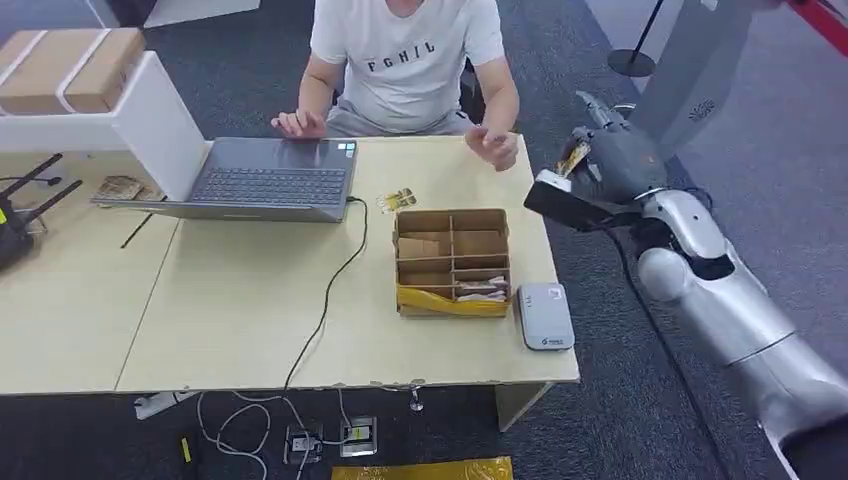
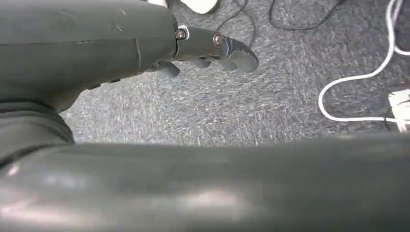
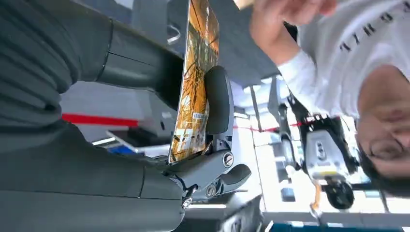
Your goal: Pass the card to the sensor for recognition and then transmit it.
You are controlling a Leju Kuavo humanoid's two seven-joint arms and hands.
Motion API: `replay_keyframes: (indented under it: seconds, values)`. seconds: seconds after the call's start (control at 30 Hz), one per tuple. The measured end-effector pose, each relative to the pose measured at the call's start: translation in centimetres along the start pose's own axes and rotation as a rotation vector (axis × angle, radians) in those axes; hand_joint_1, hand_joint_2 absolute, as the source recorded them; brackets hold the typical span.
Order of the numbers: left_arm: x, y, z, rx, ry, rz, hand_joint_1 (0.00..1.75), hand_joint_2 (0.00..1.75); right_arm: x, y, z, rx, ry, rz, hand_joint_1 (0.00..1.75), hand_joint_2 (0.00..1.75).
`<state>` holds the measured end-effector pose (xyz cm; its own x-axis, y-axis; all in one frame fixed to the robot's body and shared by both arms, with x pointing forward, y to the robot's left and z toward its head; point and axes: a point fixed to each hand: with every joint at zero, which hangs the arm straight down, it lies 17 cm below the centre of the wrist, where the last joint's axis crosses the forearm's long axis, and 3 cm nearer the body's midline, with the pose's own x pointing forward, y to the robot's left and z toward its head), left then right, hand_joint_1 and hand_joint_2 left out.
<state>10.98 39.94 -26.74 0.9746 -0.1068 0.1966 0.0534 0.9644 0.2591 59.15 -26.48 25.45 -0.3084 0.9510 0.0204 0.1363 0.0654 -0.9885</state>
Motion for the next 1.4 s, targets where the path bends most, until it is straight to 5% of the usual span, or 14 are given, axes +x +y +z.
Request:
replay_keyframes:
  seconds: [0.37,0.93,0.97,1.0,1.03,1.13,1.17,1.4]
  values:
    - [1.7,-0.8,0.1,-0.021,-0.028,-0.025,0.00,0.00,5.6,-3.5,-3.4,-0.099,-0.103,0.020,1.75,1.75]
    - [2.3,-1.2,0.1,-0.044,-0.030,-0.061,0.00,0.00,4.7,3.5,-4.3,0.025,-0.002,0.007,1.75,1.75]
    - [2.3,-1.1,0.1,-0.044,-0.030,-0.063,0.00,0.00,4.4,3.9,-4.2,0.033,0.005,0.009,1.62,1.75]
    - [2.3,-1.1,0.1,-0.044,-0.030,-0.066,0.00,0.00,4.3,4.1,-4.2,0.038,0.009,0.010,0.56,1.75]
    - [2.2,-1.2,0.1,-0.045,-0.030,-0.068,0.00,0.00,4.1,4.4,-4.1,0.044,0.016,0.011,0.02,1.75]
    - [2.2,-1.2,0.1,-0.045,-0.029,-0.072,0.00,0.00,3.5,5.1,-3.9,0.053,0.029,0.019,0.00,1.75]
    - [2.2,-1.2,0.1,-0.045,-0.029,-0.072,0.00,0.00,3.5,5.2,-3.8,0.051,0.030,0.019,0.00,0.00]
    - [1.5,-1.2,0.1,-0.042,-0.017,-0.060,0.00,0.00,3.3,6.6,-3.3,0.082,0.040,0.006,0.00,0.00]
